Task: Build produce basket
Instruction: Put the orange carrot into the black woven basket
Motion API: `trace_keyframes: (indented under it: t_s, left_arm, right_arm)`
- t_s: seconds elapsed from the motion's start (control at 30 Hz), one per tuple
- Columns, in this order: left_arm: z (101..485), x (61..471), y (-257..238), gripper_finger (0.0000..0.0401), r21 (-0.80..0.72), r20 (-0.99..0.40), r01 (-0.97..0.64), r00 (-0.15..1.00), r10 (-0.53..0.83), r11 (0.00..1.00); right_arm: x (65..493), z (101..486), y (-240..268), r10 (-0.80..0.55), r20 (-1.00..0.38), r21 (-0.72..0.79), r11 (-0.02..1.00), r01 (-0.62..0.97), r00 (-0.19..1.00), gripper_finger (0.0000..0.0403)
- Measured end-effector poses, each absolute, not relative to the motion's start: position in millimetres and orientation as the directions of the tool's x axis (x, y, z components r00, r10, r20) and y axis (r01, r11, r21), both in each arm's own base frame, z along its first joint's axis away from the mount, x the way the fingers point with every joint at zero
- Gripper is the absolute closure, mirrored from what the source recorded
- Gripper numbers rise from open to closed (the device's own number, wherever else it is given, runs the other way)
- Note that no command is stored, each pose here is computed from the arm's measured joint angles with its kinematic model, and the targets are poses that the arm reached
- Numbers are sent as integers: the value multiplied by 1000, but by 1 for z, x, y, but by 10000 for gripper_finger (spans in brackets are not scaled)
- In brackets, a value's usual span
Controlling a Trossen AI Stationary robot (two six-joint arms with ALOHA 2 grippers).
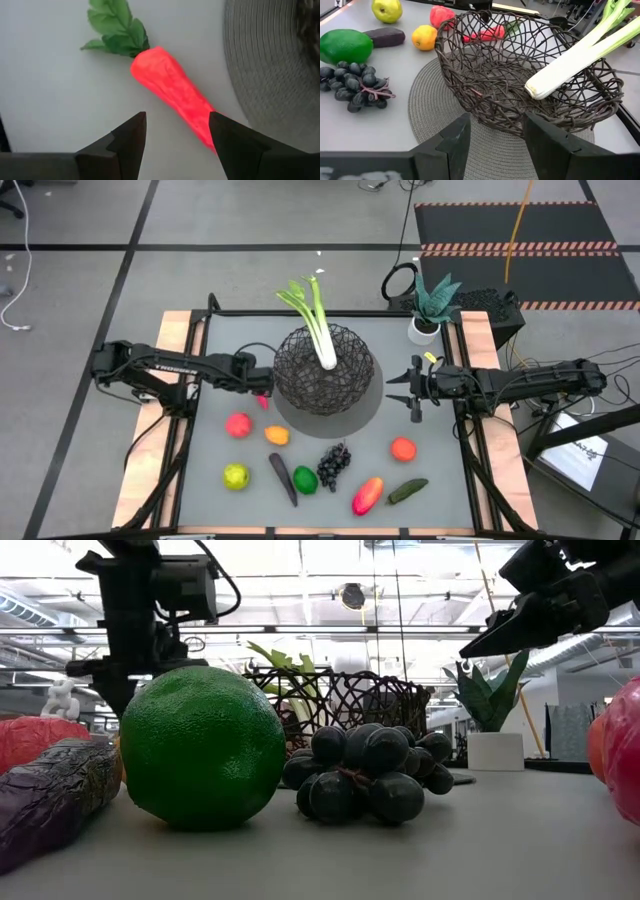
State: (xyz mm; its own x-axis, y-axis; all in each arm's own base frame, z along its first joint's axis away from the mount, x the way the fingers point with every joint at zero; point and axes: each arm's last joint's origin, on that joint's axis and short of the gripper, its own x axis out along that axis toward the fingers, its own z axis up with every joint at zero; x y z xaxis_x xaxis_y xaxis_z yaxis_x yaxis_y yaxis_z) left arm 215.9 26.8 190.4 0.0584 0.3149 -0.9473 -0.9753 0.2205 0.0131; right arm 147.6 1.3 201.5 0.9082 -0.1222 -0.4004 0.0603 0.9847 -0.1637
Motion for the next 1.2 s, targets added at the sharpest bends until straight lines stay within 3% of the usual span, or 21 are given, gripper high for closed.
trace_keyframes:
  t_s: [0.17,0.37,0.67,0.93,1.2]
  left_arm:
    - [186,213,27,183,-20,-946,-997,41,322,71]
    - [182,210,30,183,-35,-931,-999,25,365,-21]
    - [183,213,32,183,-98,-904,-991,52,425,-88]
    - [159,210,32,183,-120,-904,-969,15,428,-218]
    - [142,203,31,183,-141,-900,-966,34,434,-216]
  right_arm:
    - [148,201,1,-121,-401,-163,985,59,908,230]
    - [148,201,1,-121,-402,-163,985,59,908,230]
    - [147,201,1,-120,-403,-162,985,58,907,230]
    - [147,201,1,-120,-406,-164,985,57,906,230]
    - [147,201,1,-119,-409,-165,985,55,905,230]
